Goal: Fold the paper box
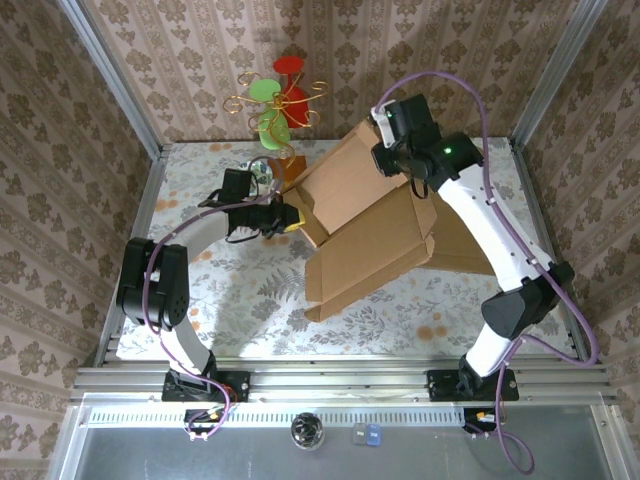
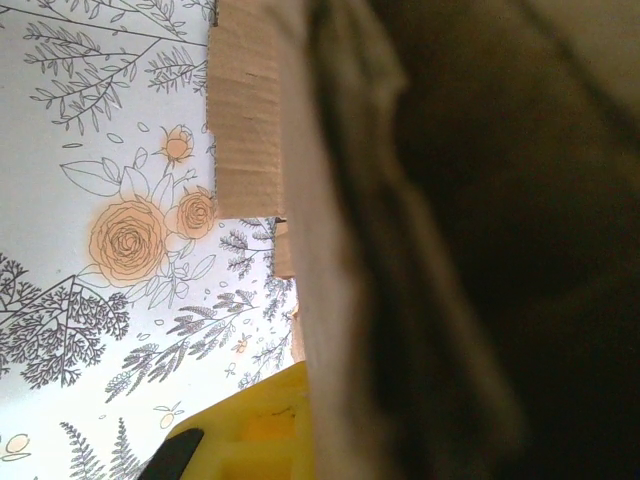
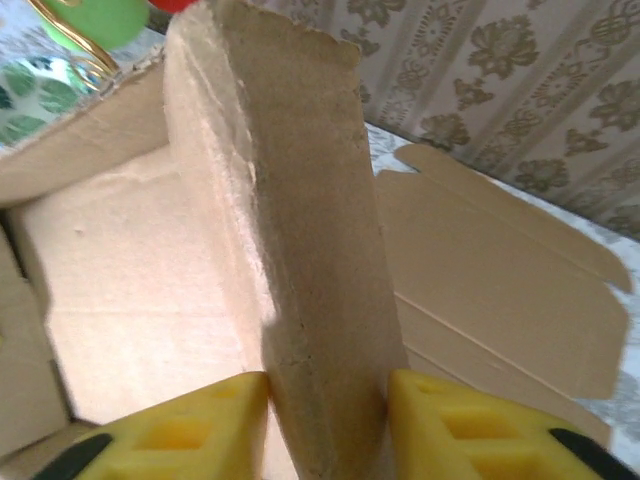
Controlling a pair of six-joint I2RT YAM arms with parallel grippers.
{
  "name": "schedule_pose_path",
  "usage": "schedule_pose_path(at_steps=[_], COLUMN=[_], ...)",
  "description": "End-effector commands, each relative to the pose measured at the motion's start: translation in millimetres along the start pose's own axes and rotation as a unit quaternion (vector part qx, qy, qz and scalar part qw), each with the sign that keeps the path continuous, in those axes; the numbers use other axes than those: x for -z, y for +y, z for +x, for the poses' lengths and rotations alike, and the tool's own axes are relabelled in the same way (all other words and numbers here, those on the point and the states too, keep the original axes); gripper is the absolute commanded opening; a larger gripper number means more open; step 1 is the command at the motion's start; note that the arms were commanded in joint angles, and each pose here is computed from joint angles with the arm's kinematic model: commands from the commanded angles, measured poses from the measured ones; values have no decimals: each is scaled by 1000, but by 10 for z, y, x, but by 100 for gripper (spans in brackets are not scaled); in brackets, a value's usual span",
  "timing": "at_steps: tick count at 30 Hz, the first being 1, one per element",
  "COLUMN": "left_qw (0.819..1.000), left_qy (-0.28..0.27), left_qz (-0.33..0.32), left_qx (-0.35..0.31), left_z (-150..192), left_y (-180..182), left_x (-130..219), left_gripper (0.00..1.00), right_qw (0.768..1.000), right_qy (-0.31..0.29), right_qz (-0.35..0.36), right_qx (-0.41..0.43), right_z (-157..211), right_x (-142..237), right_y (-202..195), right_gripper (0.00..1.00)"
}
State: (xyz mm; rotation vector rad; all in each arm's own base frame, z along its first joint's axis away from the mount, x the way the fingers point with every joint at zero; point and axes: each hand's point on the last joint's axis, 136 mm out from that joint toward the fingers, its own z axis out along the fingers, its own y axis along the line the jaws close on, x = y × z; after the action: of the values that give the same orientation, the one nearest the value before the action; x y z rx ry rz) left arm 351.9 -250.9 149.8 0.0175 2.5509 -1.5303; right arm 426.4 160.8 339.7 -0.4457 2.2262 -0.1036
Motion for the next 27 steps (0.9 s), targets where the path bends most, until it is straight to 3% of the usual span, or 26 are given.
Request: schedule_pose_path(at_steps=[1, 8, 18, 23, 27], left_qw=[999, 1000, 999, 998, 998], left_qy=[-7, -11, -12, -12, -10], left_qz=[14, -3, -49, -56, -61], left_qx=[-32, -26, 6, 6, 8], left_z=[-62, -61, -37, -46, -42], left_y=[-220, -284, -235, -276, -276], left_x=[65, 56, 98, 113, 111], left_gripper=[0, 0, 0, 0, 0], right_qw=[996, 982, 964, 966, 961], right_qy=[9, 43, 82, 88, 91], right_qz=[83, 176, 248, 240, 256], right_qx=[22, 51, 53, 50, 54], right_z=[-25, 45, 126, 162, 153], right_x=[33, -44, -61, -112, -124], right_y=[-197, -253, -420, -387, -429], right_gripper=[24, 0, 0, 6, 3])
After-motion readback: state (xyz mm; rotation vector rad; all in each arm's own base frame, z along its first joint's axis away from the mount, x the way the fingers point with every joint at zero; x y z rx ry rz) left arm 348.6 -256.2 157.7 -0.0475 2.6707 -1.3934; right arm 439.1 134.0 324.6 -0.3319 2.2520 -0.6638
